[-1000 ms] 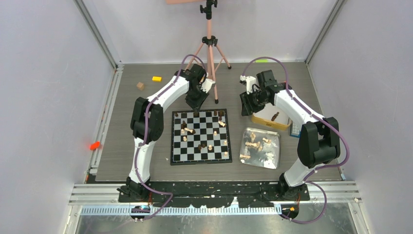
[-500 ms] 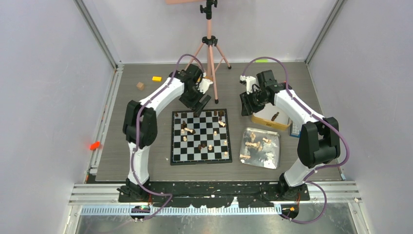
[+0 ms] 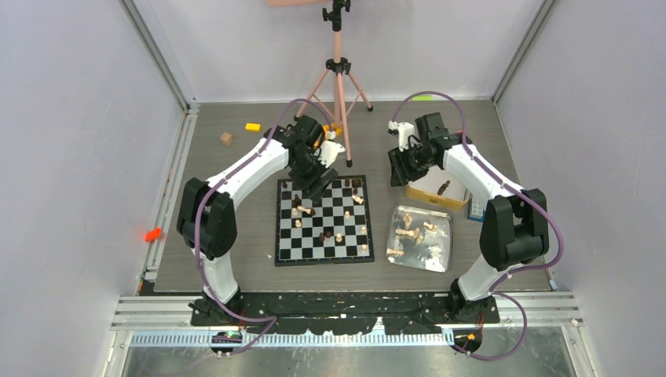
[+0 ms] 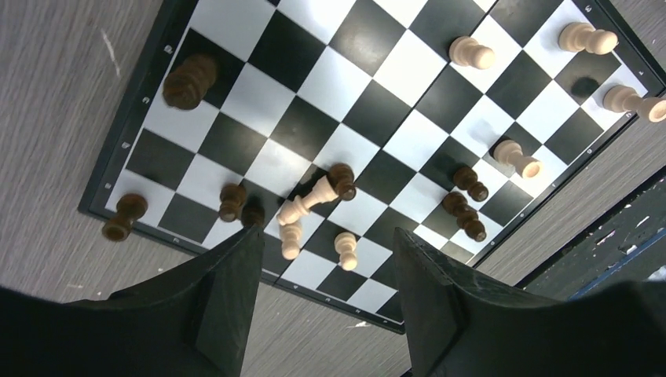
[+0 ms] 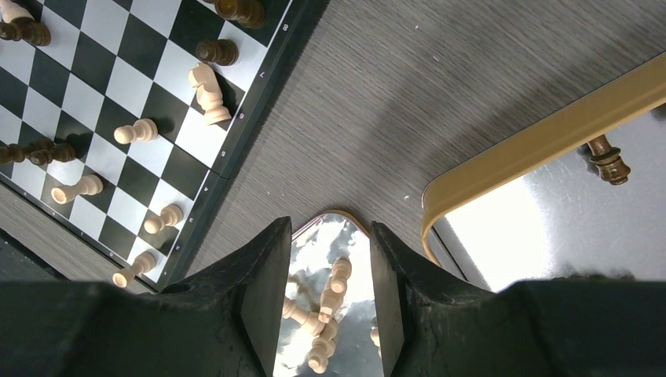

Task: Set up the chess pieces on the board
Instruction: Pick up the chess piece from the chessboard.

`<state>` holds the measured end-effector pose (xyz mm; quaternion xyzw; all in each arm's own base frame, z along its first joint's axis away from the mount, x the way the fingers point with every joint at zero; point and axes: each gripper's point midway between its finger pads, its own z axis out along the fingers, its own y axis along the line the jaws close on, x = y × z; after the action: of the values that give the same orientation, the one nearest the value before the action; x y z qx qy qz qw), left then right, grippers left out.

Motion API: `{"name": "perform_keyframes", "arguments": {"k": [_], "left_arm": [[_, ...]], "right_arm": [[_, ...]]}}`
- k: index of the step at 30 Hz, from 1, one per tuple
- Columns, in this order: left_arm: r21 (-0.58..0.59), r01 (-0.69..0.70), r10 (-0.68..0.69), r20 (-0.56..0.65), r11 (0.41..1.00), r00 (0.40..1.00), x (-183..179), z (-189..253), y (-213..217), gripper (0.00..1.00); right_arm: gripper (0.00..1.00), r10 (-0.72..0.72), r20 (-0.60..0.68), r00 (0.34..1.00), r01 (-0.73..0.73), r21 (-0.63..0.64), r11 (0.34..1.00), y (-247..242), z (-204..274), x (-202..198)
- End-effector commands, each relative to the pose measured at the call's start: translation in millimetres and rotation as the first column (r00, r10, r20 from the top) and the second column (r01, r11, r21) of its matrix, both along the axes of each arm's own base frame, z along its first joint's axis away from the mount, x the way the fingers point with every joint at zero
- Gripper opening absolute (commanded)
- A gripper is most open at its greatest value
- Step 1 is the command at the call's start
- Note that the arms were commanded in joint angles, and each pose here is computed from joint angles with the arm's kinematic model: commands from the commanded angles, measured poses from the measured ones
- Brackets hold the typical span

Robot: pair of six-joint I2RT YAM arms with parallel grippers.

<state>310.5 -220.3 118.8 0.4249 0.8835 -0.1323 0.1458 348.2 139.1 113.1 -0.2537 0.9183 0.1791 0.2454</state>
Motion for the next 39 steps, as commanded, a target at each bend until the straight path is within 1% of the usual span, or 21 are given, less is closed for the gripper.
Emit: {"name": "perform_keyframes", "arguments": {"k": [1, 5, 10, 13, 19, 26, 30, 34, 37, 39], "left_arm": [[-0.014, 0.043, -0.043, -0.013, 0.999, 0.999, -1.5, -9.6, -14.6, 0.63], [0.002, 0.068, -0.068, -0.046, 0.998, 0.997, -6.8, -28.3, -20.5, 0.62], [0.034, 0.084, -0.081, -0.075, 0.996, 0.994, -10.9, -44.2, -20.5, 0.56], [0.052, 0.09, -0.085, -0.089, 0.995, 0.992, -13.7, -50.4, -18.1, 0.54], [0.073, 0.095, -0.087, -0.105, 0.993, 0.991, -18.7, -58.5, -14.9, 0.44], [0.104, 0.094, -0.083, -0.104, 0.99, 0.991, -16.2, -67.2, -10.8, 0.39], [0.104, 0.085, -0.077, -0.074, 0.991, 0.994, -8.8, -66.9, -12.8, 0.3], [0.108, 0.057, -0.056, -0.02, 0.993, 0.998, 2.8, -60.0, -13.7, 0.18], [0.109, 0.044, -0.044, -0.002, 0.993, 0.999, 8.9, -55.4, -13.3, 0.12], [0.113, 0.022, -0.023, 0.009, 0.993, 1.0, 15.1, -52.8, -10.0, 0.09]], "right_arm": [[0.47, 0.009, 0.019, 1.0, -0.009, 0.001, 1.0, -0.1, 1.7, 5.3], [0.47, 0.01, 0.011, 1.0, -0.01, -0.002, 1.0, -0.5, -1.6, 4.5], [0.47, 0.014, 0.004, 1.0, -0.014, -0.002, 1.0, -0.4, -4.1, 3.9], [0.48, 0.018, 0.0, 1.0, -0.018, -0.005, 1.0, -0.7, -6.5, 3.3], [0.47, 0.022, -0.008, 1.0, -0.022, -0.008, 1.0, -1.1, -10.0, 3.0], [0.47, 0.027, -0.012, 1.0, -0.027, -0.007, 1.0, -0.7, -11.9, 2.6], [0.47, 0.03, -0.017, 0.999, -0.03, -0.005, 1.0, -0.2, -12.3, 1.8], [0.47, 0.031, -0.025, 0.999, -0.031, -0.007, 0.999, -0.3, -13.9, 1.3], [0.47, 0.032, -0.026, 0.999, -0.032, -0.009, 0.999, -0.6, -14.0, 1.0], [0.47, 0.032, -0.024, 0.999, -0.032, -0.009, 0.999, -1.1, -13.7, 1.4]]}}
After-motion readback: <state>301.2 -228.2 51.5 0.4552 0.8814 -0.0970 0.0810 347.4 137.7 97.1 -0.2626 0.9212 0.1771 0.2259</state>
